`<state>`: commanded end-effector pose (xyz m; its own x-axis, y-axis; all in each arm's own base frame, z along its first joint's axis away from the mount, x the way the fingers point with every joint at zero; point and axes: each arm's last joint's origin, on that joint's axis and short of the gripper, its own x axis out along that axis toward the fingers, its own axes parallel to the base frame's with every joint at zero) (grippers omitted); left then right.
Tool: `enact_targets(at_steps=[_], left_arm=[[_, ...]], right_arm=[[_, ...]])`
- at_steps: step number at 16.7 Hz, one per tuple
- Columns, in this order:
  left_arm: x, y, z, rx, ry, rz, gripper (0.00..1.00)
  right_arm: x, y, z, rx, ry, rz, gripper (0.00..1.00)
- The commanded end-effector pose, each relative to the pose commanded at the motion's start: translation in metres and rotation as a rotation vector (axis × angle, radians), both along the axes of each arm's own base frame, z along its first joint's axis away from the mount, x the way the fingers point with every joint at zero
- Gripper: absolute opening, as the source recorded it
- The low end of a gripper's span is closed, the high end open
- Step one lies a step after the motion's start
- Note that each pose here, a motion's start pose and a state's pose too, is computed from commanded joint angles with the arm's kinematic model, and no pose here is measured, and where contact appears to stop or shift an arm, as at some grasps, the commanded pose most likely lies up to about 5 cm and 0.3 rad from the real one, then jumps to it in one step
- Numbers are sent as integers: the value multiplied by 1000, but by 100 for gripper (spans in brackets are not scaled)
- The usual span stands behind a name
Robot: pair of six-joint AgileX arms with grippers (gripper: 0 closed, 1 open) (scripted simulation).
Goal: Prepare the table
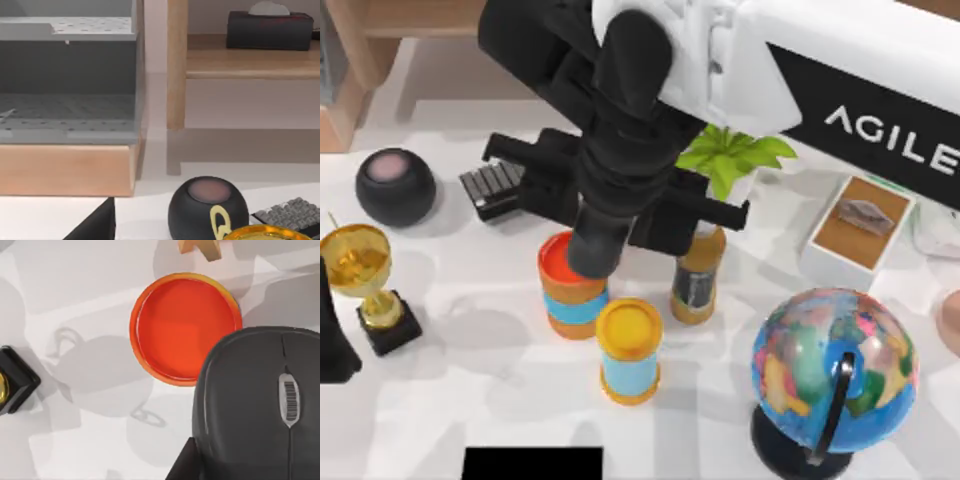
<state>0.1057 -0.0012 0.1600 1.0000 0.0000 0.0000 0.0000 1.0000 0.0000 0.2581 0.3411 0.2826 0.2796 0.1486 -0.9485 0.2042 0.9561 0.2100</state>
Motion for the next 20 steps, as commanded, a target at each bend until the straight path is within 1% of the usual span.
enact_targets(at_steps=[2, 4, 6, 9, 11, 17, 20], left_arm=[[0, 0, 0, 0, 0, 0, 100], [0, 0, 0, 0, 0, 0, 100], [0, 0, 0, 0, 0, 0, 100], [0, 0, 0, 0, 0, 0, 100], [0, 0, 0, 0, 0, 0, 100], [0, 0, 0, 0, 0, 0, 100], [0, 0, 0, 0, 0, 0, 100]], right_arm=[[-37, 34, -27, -26, 44, 76, 0], [-71, 58, -57, -68, 85, 140, 0], [-100, 74, -88, -120, 121, 190, 0], [-127, 84, -123, -186, 157, 234, 0], [-131, 86, -130, -199, 163, 241, 0], [-129, 85, -129, -197, 162, 237, 0], [-130, 88, -123, -160, 158, 245, 0]])
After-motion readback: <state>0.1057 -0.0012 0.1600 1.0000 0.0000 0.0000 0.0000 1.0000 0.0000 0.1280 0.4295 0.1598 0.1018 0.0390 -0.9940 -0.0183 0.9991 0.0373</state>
